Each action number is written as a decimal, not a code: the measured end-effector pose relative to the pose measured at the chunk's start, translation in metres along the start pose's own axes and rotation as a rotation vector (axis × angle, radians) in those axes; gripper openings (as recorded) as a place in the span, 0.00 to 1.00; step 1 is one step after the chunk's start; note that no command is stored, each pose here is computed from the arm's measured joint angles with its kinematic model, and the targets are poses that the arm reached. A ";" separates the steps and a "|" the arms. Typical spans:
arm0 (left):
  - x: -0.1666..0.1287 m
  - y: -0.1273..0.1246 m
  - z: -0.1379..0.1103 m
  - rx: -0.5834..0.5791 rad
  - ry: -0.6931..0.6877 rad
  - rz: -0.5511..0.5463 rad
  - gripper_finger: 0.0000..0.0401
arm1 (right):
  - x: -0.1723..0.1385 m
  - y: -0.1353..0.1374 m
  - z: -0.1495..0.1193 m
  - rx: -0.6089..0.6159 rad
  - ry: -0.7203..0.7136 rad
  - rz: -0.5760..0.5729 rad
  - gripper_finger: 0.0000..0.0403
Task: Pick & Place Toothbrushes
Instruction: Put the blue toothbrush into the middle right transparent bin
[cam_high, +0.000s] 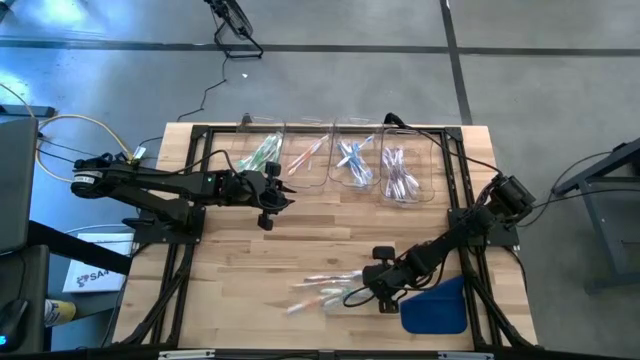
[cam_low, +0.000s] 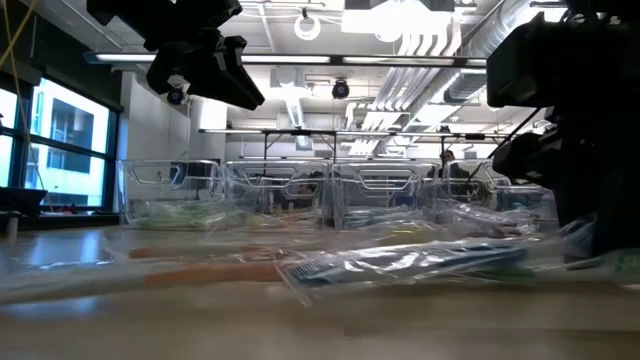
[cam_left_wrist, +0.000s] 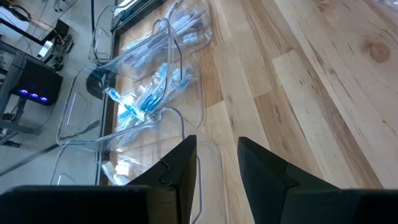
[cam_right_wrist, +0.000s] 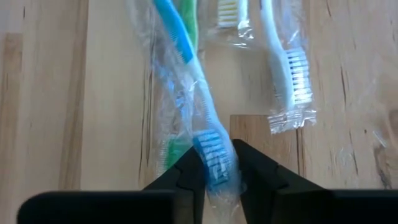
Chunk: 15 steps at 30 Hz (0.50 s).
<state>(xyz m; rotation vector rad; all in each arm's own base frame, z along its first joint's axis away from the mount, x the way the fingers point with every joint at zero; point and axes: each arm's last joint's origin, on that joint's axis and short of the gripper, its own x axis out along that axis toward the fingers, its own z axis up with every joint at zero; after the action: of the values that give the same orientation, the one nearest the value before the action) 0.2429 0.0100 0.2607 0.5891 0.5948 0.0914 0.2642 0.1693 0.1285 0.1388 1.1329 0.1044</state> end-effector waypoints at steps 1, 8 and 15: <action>0.000 0.000 0.000 0.000 0.000 0.000 0.28 | 0.000 0.000 0.000 0.000 0.000 0.000 0.17; 0.000 0.000 0.000 0.000 0.000 0.000 0.28 | 0.000 0.000 0.000 0.000 0.000 0.001 0.15; 0.000 -0.001 -0.001 0.004 0.014 -0.009 0.28 | 0.000 0.000 0.000 0.000 -0.001 -0.001 0.15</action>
<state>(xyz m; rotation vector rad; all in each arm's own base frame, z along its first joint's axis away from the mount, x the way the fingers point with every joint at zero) 0.2420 0.0099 0.2595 0.5902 0.6111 0.0864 0.2642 0.1694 0.1285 0.1378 1.1317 0.1034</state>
